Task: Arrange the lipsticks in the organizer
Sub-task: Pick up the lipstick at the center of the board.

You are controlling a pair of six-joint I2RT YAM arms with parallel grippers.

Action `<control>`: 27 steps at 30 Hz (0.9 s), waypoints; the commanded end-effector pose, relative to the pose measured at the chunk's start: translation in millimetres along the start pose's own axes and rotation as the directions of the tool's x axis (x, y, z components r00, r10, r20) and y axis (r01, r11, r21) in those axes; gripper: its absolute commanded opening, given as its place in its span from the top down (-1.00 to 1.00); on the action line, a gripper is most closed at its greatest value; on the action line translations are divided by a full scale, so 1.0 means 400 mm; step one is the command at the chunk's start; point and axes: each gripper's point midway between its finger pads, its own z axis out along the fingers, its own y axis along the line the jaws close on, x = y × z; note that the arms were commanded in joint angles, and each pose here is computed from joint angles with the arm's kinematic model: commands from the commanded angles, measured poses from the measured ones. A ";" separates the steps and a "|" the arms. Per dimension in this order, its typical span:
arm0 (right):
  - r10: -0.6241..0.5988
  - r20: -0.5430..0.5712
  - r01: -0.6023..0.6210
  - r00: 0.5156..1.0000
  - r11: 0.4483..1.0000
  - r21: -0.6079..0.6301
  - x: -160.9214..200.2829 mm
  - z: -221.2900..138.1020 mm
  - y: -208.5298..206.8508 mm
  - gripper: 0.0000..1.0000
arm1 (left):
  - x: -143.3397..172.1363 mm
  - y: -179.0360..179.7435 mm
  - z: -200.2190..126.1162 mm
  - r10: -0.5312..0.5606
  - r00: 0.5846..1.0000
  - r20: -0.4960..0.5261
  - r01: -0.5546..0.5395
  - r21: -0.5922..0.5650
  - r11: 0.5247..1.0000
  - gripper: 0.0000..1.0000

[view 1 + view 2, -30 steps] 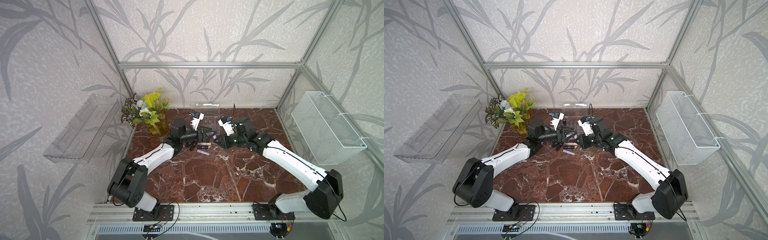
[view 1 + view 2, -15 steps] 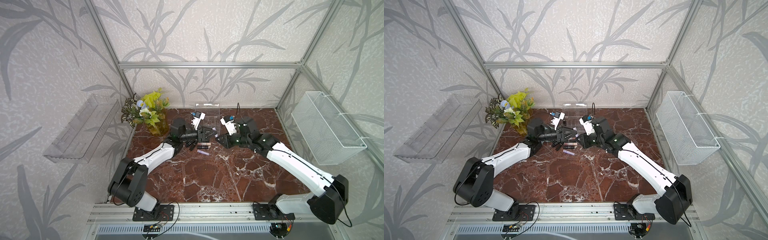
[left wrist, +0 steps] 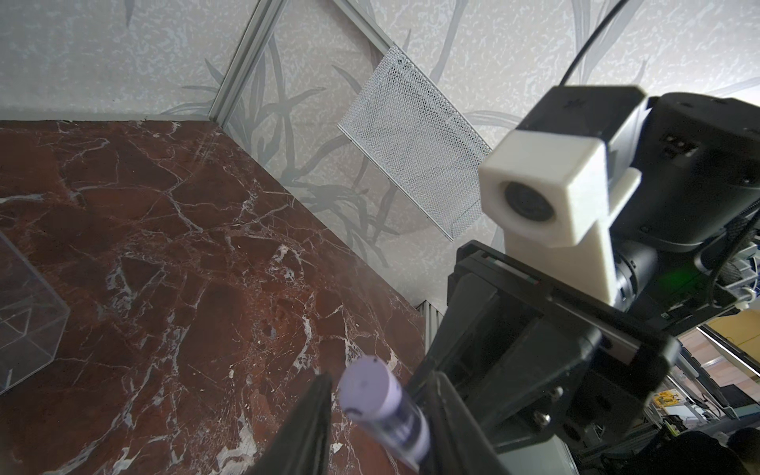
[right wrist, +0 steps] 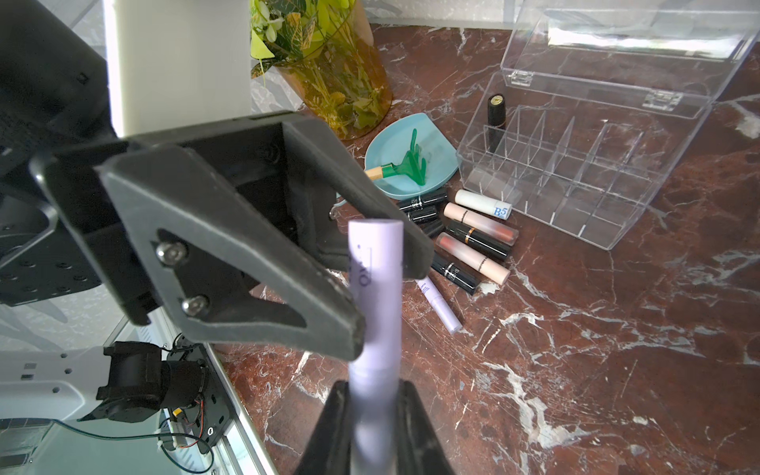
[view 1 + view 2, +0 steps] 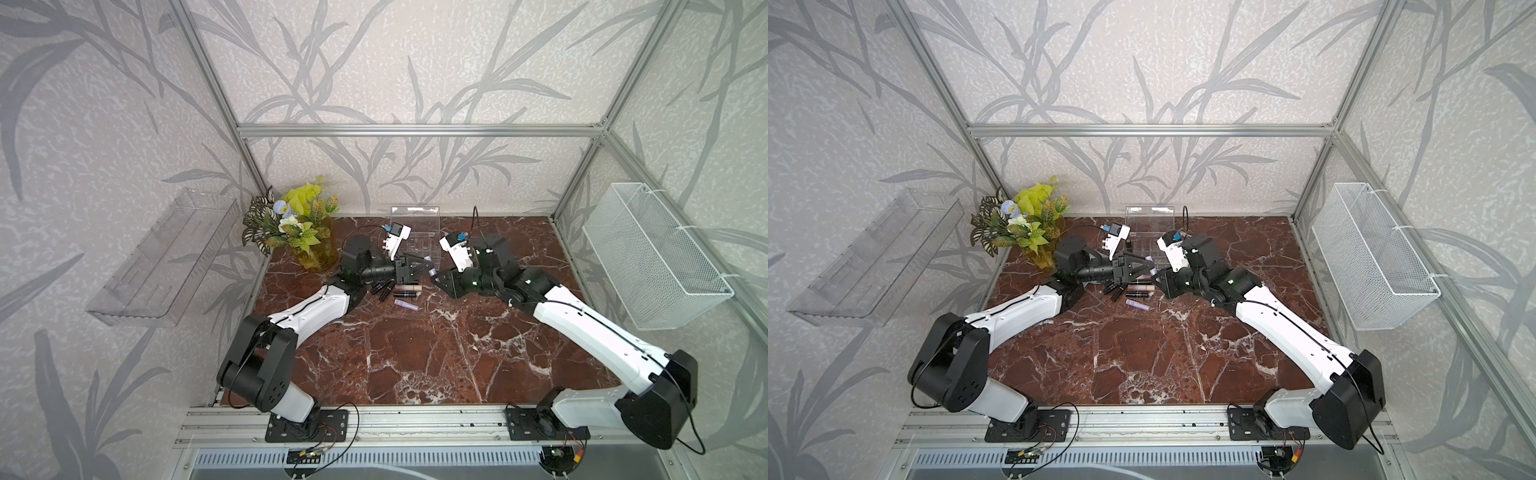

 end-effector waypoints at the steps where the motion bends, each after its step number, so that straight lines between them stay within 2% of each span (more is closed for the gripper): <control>1: -0.035 0.020 0.035 0.999 0.999 0.007 -0.025 -0.012 0.012 0.77 | -0.036 -0.034 0.002 0.048 0.999 0.021 -0.049 0.043 0.998 0.20; 3: -0.039 0.021 0.038 0.999 0.999 0.016 -0.025 -0.013 0.008 0.77 | -0.036 -0.034 0.003 0.046 0.999 0.021 -0.047 0.045 0.998 0.20; 15: -0.044 0.033 0.044 0.998 0.999 0.022 -0.024 -0.022 0.007 0.77 | -0.035 -0.034 0.003 0.045 0.999 0.020 -0.046 0.047 0.998 0.58; 18: -0.046 0.034 0.045 0.998 0.999 0.026 -0.020 -0.022 0.004 0.71 | -0.036 -0.037 0.002 0.048 0.999 0.022 -0.049 0.049 0.998 0.63; 19: -0.044 0.033 0.043 0.999 0.999 0.028 -0.018 -0.023 0.003 0.64 | -0.036 -0.036 0.002 0.049 0.999 0.024 -0.050 0.046 0.998 0.64; 20: -0.042 0.030 0.041 0.999 0.999 0.031 -0.017 -0.022 0.000 0.45 | -0.036 -0.033 0.002 0.053 0.998 0.025 -0.054 0.039 0.998 0.64; 23: -0.035 0.028 0.033 0.999 0.998 0.050 -0.012 -0.018 -0.010 -0.23 | -0.034 0.000 0.005 0.065 0.998 0.016 -0.064 -0.026 0.998 0.66; 27: -0.019 0.033 0.016 0.999 0.997 0.078 -0.005 -0.006 -0.030 -0.57 | -0.034 0.086 0.002 0.099 0.995 0.006 -0.096 -0.198 0.975 0.78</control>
